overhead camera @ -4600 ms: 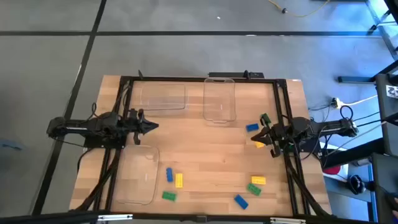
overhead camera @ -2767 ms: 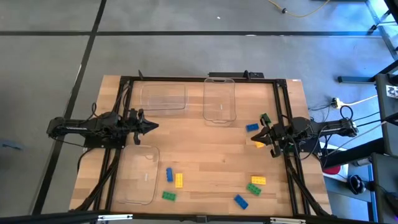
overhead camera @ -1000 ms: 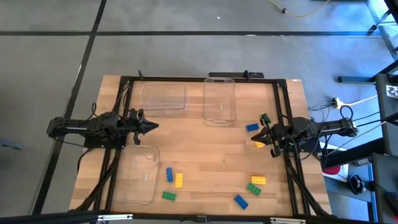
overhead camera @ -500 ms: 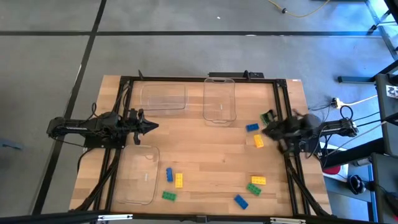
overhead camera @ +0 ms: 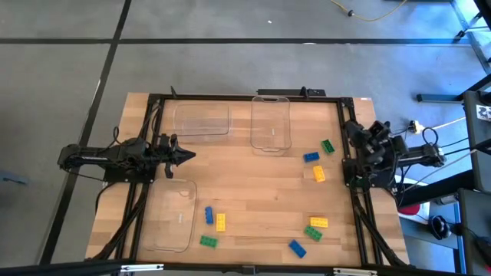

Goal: Sort & place blocks by color
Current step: Put the top right yellow game piece into the top right transparent bin

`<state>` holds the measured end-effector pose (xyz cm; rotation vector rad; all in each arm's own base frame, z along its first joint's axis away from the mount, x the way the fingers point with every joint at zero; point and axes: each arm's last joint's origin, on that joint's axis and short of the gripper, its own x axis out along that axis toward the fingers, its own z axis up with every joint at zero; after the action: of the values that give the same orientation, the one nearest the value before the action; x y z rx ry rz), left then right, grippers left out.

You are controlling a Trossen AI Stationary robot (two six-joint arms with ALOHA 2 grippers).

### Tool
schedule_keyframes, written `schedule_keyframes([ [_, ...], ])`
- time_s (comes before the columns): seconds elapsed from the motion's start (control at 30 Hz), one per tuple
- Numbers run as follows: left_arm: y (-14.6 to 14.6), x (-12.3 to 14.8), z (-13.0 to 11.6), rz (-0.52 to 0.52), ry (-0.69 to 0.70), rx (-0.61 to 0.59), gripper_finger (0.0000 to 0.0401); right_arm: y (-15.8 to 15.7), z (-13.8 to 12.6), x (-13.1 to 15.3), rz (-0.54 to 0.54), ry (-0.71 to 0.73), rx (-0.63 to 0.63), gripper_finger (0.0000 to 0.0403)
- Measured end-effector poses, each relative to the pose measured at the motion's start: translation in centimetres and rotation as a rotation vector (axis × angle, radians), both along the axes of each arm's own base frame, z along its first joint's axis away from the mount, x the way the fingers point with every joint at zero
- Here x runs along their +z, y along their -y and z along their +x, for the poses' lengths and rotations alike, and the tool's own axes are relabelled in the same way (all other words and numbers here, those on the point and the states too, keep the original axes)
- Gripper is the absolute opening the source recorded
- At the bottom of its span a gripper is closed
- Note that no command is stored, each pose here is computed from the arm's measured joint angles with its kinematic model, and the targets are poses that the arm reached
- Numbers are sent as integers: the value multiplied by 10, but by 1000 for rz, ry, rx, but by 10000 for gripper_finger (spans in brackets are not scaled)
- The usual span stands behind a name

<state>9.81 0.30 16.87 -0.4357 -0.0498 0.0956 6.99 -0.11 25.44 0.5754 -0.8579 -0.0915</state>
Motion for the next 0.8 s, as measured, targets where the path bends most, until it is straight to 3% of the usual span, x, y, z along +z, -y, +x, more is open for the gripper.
schedule_keyframes([
  [0.17, 0, 0, 0, 0, -1, 0, 0, -4, 29, 31, -1, -215, -2, 22],
  [0.33, 0, 0, 0, 0, 0, 0, 0, -5, 57, 48, 46, -608, -68, 22],
  [0.5, 0, 0, 0, 0, 0, 0, 0, -7, 66, 47, 301, -943, 3, 48],
  [0.8, 0, 0, 0, 0, 0, 0, 0, -20, 88, 27, 670, -1424, 283, 168],
])
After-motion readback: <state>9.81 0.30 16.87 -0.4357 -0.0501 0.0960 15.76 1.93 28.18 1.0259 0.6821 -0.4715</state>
